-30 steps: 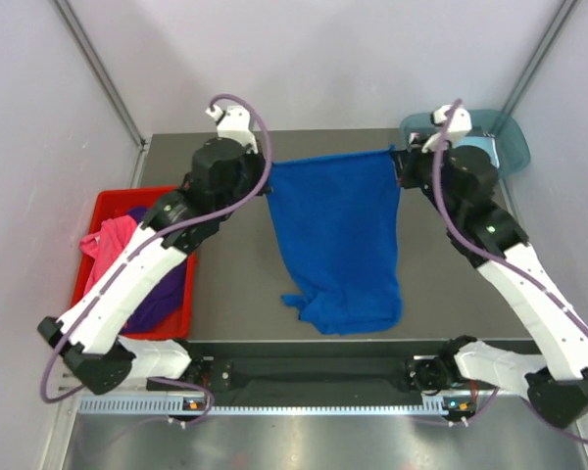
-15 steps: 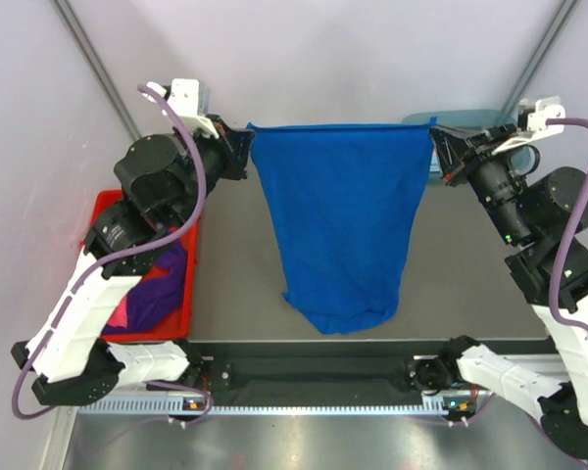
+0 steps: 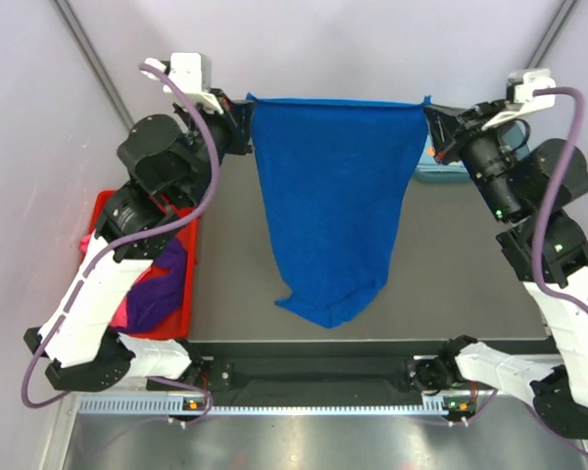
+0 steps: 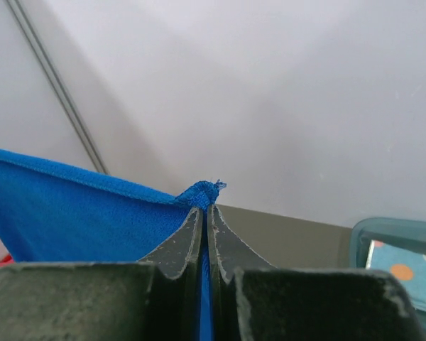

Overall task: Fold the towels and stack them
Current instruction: Flatten out the crumpled towel

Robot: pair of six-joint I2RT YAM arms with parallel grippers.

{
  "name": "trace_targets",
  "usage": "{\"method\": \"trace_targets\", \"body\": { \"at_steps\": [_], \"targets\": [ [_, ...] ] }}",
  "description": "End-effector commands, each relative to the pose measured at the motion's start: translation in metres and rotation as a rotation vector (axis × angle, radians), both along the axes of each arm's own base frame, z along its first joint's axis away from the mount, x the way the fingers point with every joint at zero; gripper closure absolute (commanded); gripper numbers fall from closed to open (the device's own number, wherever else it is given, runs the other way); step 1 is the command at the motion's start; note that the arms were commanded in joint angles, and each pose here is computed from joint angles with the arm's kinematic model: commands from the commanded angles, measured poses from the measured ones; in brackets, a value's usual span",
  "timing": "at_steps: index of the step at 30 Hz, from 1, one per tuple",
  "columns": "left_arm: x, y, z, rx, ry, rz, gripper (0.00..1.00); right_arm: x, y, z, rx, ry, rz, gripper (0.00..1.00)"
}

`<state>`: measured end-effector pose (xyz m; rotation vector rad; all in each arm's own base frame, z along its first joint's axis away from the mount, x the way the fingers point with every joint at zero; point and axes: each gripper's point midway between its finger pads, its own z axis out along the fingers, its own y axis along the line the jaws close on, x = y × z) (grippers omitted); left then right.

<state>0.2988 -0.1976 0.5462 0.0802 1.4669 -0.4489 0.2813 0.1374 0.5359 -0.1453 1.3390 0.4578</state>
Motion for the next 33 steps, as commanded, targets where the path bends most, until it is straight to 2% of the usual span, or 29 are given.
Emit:
{"method": "trace_targets", "body": {
  "at_steps": [1,8,19,33],
  "targets": [
    [-0.022,0.015,0.054,-0.086,-0.138,-0.034,1.0,-0.033,-0.013,0.052,0.071,-0.137,0.026,1.0],
    [-0.041,0.024,0.07,-0.11,-0.179,-0.074,1.0,-0.054,-0.015,0.069,0.099,-0.183,0.074,1.0],
    [-0.034,0.032,0.079,-0.119,-0.219,-0.01,1.0,-0.054,-0.016,0.083,0.103,-0.208,0.065,1.0],
    [-0.074,0.035,0.115,-0.19,-0.305,-0.158,1.0,-0.092,-0.026,0.114,0.154,-0.273,0.128,1.0]
  ]
}}
